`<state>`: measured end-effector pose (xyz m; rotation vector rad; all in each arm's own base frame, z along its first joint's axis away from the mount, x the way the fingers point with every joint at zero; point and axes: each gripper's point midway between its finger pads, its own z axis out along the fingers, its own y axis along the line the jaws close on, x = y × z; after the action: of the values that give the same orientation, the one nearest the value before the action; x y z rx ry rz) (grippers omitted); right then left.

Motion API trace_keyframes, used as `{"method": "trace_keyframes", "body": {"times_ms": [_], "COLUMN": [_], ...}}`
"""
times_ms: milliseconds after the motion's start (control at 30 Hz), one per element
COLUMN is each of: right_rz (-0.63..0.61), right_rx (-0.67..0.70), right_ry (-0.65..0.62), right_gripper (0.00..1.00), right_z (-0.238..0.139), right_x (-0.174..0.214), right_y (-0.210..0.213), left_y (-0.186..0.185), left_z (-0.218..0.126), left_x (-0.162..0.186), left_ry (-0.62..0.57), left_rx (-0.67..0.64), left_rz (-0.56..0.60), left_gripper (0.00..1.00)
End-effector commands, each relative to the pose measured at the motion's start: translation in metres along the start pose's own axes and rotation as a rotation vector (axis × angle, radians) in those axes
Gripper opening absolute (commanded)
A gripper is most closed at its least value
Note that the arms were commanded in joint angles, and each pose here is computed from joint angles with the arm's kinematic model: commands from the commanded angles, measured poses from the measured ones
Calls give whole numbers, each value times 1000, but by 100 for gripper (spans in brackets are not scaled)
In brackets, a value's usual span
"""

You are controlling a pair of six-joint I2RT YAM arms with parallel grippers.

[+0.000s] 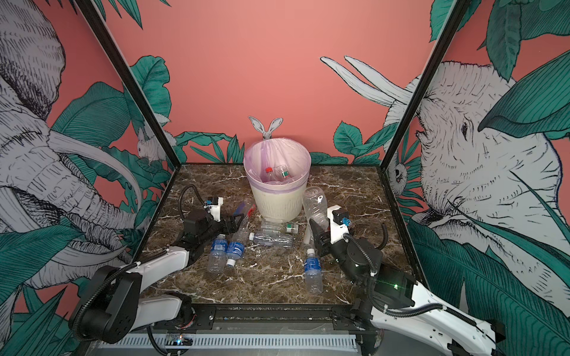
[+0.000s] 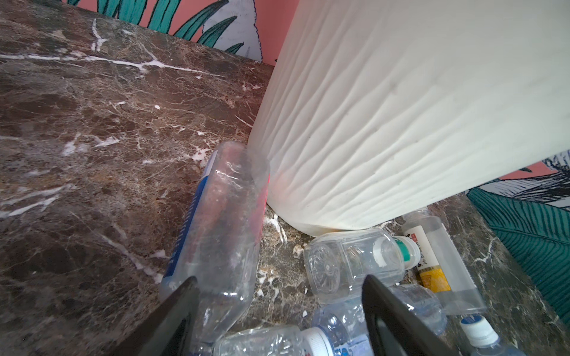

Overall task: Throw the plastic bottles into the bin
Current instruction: 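Carry the clear bottle with the right gripper up over the bin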

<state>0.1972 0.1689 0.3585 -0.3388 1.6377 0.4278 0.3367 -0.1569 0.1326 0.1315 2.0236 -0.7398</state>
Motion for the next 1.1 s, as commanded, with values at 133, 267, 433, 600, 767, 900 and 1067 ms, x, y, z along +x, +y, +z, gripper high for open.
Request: {"method": "trace_keyframes", "body": {"times_ms": [133, 267, 433, 600, 767, 900, 1067], "right_rz": [-139, -176, -116, -43, 0, -8, -14], "right_rx": [61, 45, 26, 41, 39, 42, 59], "right_ry": [-181, -248, -245, -156, -189, -194, -168], "right_gripper": [48, 48, 49, 99, 99, 99, 99], "right_z": [17, 55, 143, 227, 237, 224, 202], "right_x": [-126, -196, -241, -231, -231, -234, -218], "right_y": [18, 36, 29, 8, 0, -2, -10], "left_y": [-4, -5, -6, -8, -9, -10, -9], "left_z": [3, 5, 1, -5, -8, -9, -11], "left_x": [-5, -4, -7, -12, -14, -15, -16], "left_ry": [-19, -13, -21, -30, -35, -39, -41], "left_rx": [25, 33, 30, 20, 18, 19, 9], "left_rz": [-4, -12, 1, 18, 23, 20, 19], "left_gripper": [84, 84, 84, 84, 84, 84, 84]}}
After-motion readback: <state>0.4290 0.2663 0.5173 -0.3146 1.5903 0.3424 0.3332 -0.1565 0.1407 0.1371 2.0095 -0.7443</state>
